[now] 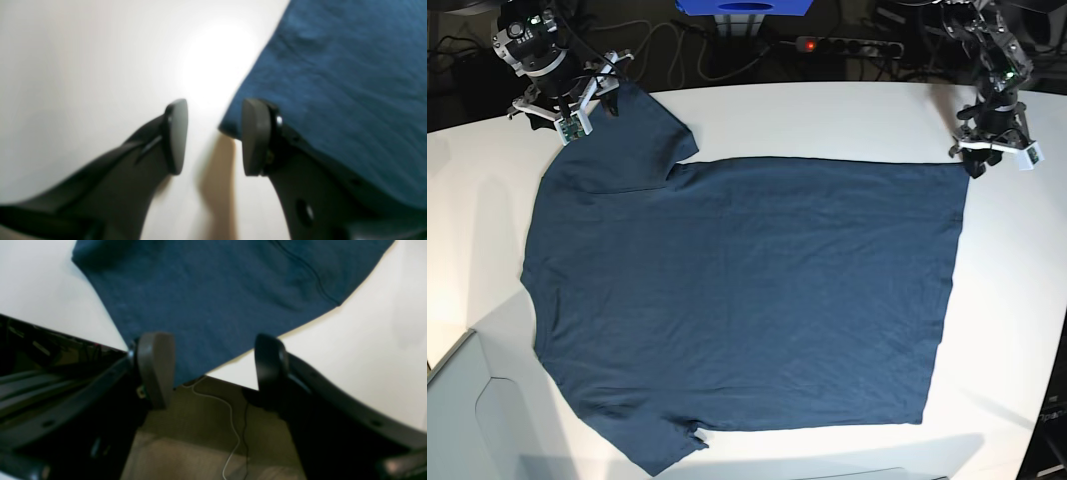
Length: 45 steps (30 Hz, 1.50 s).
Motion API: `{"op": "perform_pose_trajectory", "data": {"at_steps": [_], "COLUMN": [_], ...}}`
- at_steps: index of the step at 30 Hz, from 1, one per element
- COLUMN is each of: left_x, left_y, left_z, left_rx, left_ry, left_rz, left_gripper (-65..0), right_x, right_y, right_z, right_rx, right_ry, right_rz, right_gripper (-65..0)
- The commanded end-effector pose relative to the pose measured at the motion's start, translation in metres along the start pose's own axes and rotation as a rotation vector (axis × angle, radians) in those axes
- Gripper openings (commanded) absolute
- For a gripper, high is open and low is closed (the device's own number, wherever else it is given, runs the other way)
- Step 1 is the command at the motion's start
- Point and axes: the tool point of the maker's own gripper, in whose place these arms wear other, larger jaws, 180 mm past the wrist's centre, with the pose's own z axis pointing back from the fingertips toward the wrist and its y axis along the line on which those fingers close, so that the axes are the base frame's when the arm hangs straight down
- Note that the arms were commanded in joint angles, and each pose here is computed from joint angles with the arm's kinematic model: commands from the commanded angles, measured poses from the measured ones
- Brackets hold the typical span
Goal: Fold the T-shirt properly
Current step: 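Grasp the sleeve corner with right gripper, hem corner with left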
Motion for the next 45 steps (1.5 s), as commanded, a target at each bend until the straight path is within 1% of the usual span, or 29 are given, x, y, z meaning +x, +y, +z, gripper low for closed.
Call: {"op": "perform_pose_trajectory", "data": {"at_steps": [1, 6, 10, 16, 20, 28, 31, 32, 34, 35, 39, 40, 45], "left_x": [0.019, 0.022, 0.016, 0.011, 0.010, -0.018, -0.019, -0.018, -0.017, -0.017, -0.018, -0.019, -0.019], "left_y": [-0.007, -0.010, -0.020, -0.024, -0.024, -0.009, -0.010, -0.011, -0.011, -0.011, -0.011, -0.011, -0.012], "left_z": [-0.002, -0.003, -0.007, -0.007, -0.007, -0.014, -0.014, -0.014, -0.014, -0.013, -0.014, -0.014, -0.014], "left_rx": [-0.026, -0.033, -0.060, -0.066, -0.065, -0.036, -0.040, -0.042, -0.044, -0.044, -0.043, -0.044, -0.046], "left_ry": [-0.052, -0.057, -0.040, -0.031, -0.029, 0.042, 0.044, 0.042, 0.038, 0.039, 0.043, 0.043, 0.044], "left_rz": [-0.017, -0.019, -0.033, -0.025, -0.022, 0.018, 0.016, 0.018, 0.016, 0.014, 0.017, 0.016, 0.020], "left_gripper": [-39.6, -39.7, -39.8, -39.8, -39.8, -39.9, -40.0, -40.7, -45.1, -47.9, -62.9, -65.0, -65.0], "right_x": [0.004, 0.002, 0.001, 0.001, 0.001, 0.001, 0.001, 0.001, 0.001, 0.001, 0.002, 0.002, -0.007], "right_y": [0.002, 0.003, 0.004, 0.004, 0.004, 0.003, 0.003, 0.003, 0.003, 0.003, 0.001, 0.001, -0.002], "right_z": [0.003, 0.004, 0.004, 0.004, 0.004, 0.004, 0.004, 0.004, 0.004, 0.004, 0.004, 0.004, -0.008], "right_rx": [0.014, 0.015, 0.017, 0.017, 0.017, 0.016, 0.016, 0.016, 0.016, 0.014, 0.010, 0.010, 0.013], "right_ry": [-0.020, -0.014, -0.011, -0.010, -0.010, -0.010, -0.010, -0.010, -0.010, -0.010, -0.012, -0.014, 0.012], "right_rz": [0.017, 0.016, 0.016, 0.016, 0.016, 0.015, 0.015, 0.015, 0.015, 0.015, 0.015, 0.014, -0.004], "right_gripper": [-29.0, -29.0, -29.0, -29.0, -29.0, -29.0, -29.0, -29.0, -29.0, -29.1, -29.0, -29.0, -29.0]}}
